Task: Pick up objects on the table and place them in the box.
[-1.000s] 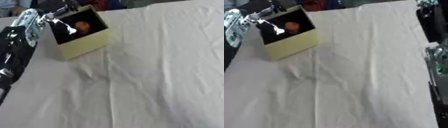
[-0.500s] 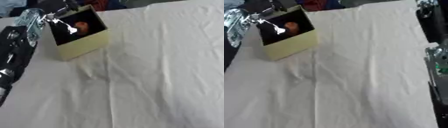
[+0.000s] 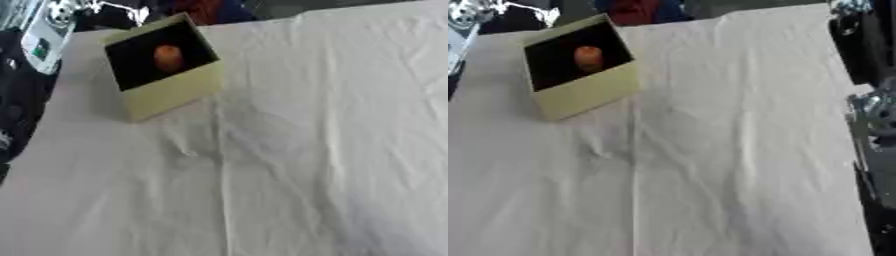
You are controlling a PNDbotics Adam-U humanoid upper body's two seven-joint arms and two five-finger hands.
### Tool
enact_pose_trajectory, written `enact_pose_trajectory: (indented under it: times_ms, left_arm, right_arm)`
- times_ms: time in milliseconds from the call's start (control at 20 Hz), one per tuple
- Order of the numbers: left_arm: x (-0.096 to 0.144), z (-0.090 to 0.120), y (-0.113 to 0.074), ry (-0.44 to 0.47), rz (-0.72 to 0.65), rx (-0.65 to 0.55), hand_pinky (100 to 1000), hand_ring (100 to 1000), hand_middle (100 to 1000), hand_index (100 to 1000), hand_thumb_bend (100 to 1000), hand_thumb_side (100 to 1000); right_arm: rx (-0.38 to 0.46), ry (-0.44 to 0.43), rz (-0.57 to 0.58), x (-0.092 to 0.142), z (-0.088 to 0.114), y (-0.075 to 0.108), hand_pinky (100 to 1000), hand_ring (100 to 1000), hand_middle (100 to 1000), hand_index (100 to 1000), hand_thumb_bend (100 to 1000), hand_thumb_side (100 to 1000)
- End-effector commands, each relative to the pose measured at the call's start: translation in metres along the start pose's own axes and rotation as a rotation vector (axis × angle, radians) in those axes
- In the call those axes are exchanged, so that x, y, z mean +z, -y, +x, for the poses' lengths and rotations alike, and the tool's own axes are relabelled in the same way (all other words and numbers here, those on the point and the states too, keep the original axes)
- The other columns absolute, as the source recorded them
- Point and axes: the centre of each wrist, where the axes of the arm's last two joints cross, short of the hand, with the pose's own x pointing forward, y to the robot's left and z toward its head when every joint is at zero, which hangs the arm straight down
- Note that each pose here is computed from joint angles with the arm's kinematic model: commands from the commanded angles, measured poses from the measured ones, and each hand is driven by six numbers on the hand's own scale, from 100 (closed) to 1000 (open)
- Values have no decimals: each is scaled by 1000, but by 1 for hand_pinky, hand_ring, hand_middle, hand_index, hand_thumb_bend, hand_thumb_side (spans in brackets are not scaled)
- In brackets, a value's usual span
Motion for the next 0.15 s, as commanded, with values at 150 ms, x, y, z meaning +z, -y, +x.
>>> enact_pose_trajectory:
  times_ms: [150]
  left_arm:
    - [28,6,-54,26,154,9,438,605,615,737,100,294]
  right_arm:
    - [24,23,-20,-3,4,6,818,724,592,801,100,921]
